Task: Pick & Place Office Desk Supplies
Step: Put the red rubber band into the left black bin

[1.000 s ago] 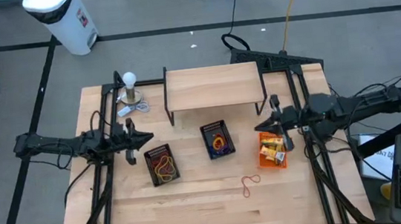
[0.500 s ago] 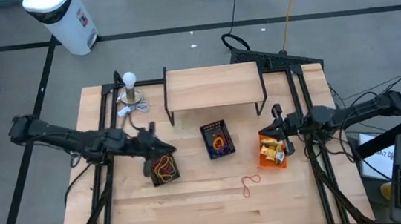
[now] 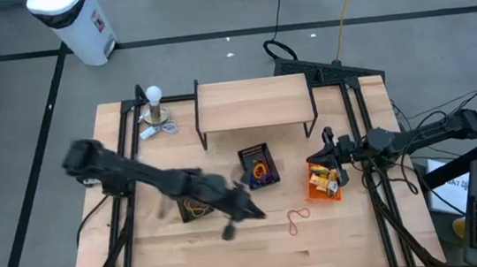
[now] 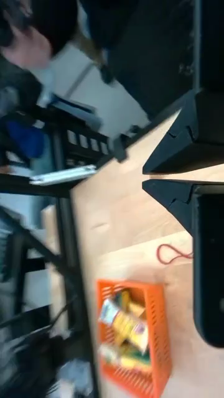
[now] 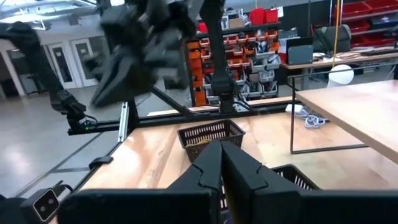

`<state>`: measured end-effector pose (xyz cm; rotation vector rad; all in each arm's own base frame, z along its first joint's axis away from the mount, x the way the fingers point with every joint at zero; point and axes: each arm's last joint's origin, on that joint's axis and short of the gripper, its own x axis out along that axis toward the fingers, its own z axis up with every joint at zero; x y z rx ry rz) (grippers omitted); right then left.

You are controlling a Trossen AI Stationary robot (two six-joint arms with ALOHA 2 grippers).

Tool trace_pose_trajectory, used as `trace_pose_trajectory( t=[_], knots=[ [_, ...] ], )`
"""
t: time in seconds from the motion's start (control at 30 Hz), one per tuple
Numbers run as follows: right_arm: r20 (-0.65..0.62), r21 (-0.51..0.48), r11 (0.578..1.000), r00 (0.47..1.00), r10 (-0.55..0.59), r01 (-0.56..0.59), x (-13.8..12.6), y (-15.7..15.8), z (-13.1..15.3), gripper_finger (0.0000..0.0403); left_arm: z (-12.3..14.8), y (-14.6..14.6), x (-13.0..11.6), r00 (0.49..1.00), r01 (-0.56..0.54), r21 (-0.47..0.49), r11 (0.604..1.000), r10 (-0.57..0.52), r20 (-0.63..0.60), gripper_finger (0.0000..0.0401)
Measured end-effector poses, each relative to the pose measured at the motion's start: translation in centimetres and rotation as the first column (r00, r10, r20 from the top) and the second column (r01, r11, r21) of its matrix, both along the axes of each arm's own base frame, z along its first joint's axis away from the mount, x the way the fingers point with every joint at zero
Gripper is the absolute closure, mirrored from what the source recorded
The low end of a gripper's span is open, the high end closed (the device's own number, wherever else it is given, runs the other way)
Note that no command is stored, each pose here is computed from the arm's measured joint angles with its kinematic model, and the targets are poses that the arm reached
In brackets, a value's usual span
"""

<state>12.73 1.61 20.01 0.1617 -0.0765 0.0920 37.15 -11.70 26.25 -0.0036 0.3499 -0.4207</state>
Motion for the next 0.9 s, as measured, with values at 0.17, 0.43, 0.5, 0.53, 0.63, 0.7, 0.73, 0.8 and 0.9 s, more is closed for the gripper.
trace_pose_trajectory(
  t=[0.17, 0.43, 0.5, 0.53, 0.63, 0.7, 0.73, 0.8, 0.9],
  knots=[
    [-0.013, 0.039, 0.999, 1.0, 0.006, -0.006, 0.0, 0.0, -0.1, 0.0403, -3.0, -1.0, 5.1, 0.992, 0.037, 0.048, 0.998, -0.031, -0.121, 0.0343],
    [-0.062, 0.078, 0.997, 0.998, 0.013, -0.008, 0.0, 0.0, -0.5, 0.0403, -6.6, -2.2, 10.1, 0.974, 0.156, 0.33, 0.931, -0.088, -0.211, 0.0216],
    [-0.074, 0.086, 0.996, 0.997, 0.013, -0.007, 0.0, 0.0, -0.7, 0.0403, -7.6, -2.4, 10.9, 0.965, 0.188, 0.365, 0.912, -0.101, -0.243, 0.0193],
    [-0.079, 0.087, 0.996, 0.997, 0.013, -0.007, 0.0, 0.0, -0.7, 0.0403, -8.1, -2.5, 11.2, 0.959, 0.209, 0.364, 0.908, -0.117, -0.258, 0.0183],
    [-0.077, 0.101, 0.995, 0.997, 0.015, -0.007, 0.0, 0.0, -0.7, 0.0403, -9.4, -2.5, 12.0, 0.94, 0.273, 0.343, 0.899, -0.173, -0.293, 0.0164],
    [-0.078, 0.105, 0.994, 0.997, 0.015, -0.007, 0.0, 0.0, -0.7, 0.0403, -10.0, -2.3, 12.3, 0.933, 0.301, 0.341, 0.891, -0.2, -0.299, 0.0159],
    [-0.08, 0.105, 0.994, 0.997, 0.016, -0.008, 0.0, 0.0, -0.7, 0.0403, -10.2, -2.2, 12.4, 0.929, 0.313, 0.34, 0.887, -0.211, -0.304, 0.0158],
    [-0.081, 0.104, 0.995, 0.997, 0.017, -0.009, 0.0, 0.0, -0.7, 0.0403, -10.4, -1.9, 12.6, 0.929, 0.317, 0.34, 0.886, -0.217, -0.3, 0.0158],
    [-0.079, 0.091, 0.996, 0.997, 0.018, -0.011, 0.0, 0.1, -0.7, 0.0403, -10.6, -1.1, 12.9, 0.93, 0.316, 0.324, 0.892, -0.224, -0.291, 0.0157]
  ],
)
